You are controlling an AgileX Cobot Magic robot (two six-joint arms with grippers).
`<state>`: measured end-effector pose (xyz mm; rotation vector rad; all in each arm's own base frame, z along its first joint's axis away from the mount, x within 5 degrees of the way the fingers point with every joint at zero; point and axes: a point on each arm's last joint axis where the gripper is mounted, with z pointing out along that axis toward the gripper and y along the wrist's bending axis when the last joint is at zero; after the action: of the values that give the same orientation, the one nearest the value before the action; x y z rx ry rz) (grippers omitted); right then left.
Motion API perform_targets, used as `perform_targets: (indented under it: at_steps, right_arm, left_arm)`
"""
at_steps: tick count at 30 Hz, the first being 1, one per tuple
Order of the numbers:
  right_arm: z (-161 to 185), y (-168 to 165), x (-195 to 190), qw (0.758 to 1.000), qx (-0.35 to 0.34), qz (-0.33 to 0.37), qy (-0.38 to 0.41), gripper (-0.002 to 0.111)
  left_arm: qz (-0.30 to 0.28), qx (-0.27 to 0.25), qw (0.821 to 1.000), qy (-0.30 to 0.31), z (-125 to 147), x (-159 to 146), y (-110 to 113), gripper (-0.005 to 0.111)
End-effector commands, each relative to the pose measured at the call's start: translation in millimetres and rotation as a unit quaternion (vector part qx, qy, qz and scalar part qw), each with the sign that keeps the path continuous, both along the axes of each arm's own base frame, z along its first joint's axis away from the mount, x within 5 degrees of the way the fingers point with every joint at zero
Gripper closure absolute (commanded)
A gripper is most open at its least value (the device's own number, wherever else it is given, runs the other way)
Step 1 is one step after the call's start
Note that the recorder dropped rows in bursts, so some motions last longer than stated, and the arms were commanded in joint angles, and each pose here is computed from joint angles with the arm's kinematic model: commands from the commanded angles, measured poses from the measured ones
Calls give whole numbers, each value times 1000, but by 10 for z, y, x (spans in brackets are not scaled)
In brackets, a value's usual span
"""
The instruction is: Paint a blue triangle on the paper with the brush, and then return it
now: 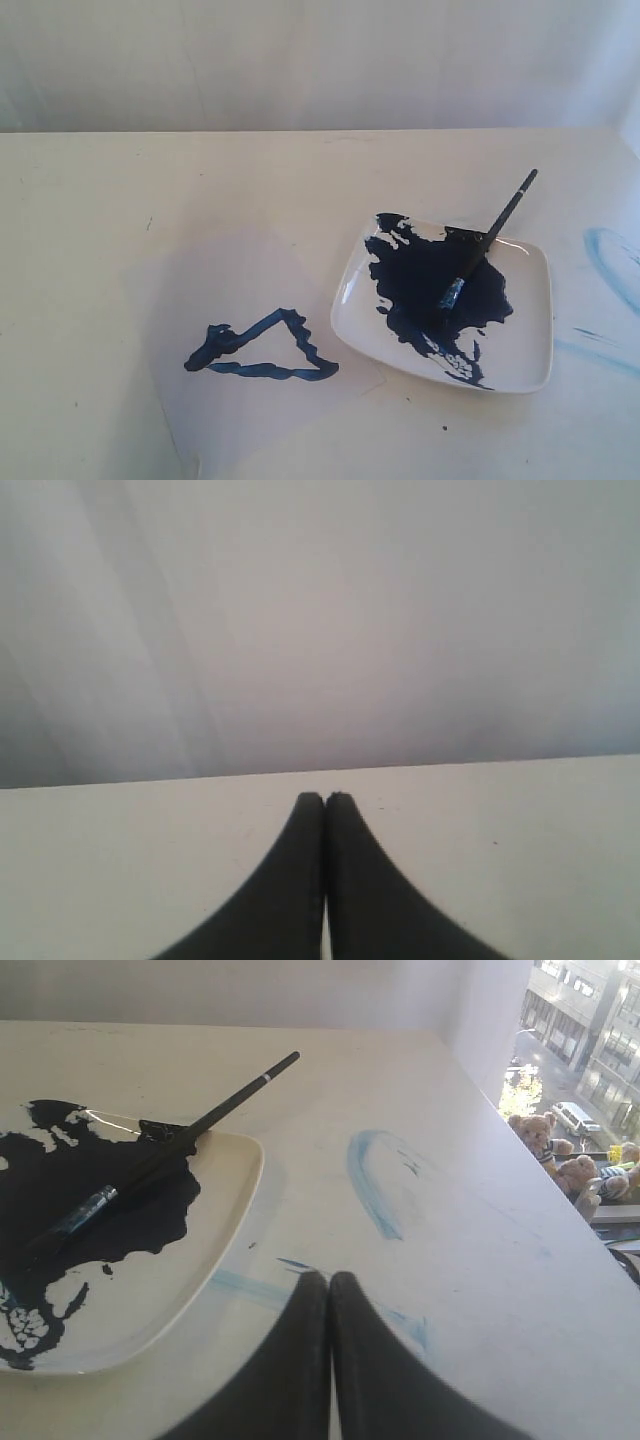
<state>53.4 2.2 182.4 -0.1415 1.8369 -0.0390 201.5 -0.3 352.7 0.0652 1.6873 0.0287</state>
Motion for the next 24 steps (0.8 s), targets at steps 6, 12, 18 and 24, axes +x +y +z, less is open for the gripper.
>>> perform_targets:
  at_steps: [6, 12, 18, 24]
  right_arm:
    - [-9, -7, -1, 1000, -9, -3, -4, 108]
    - [-9, -7, -1, 1000, -9, -3, -4, 108]
    - [-9, -7, -1, 1000, -9, -3, -4, 108]
    - [-9, -7, -1, 1000, -9, -3, -4, 108]
  left_arm:
    - [56, 3, 997, -60, -243, -788, 93, 107]
    - [57, -35, 995, -78, -345, -961, 90, 107]
    - [52, -42, 995, -77, -352, -959, 80, 107]
    - [36, -42, 996, -66, -415, -948, 50, 107]
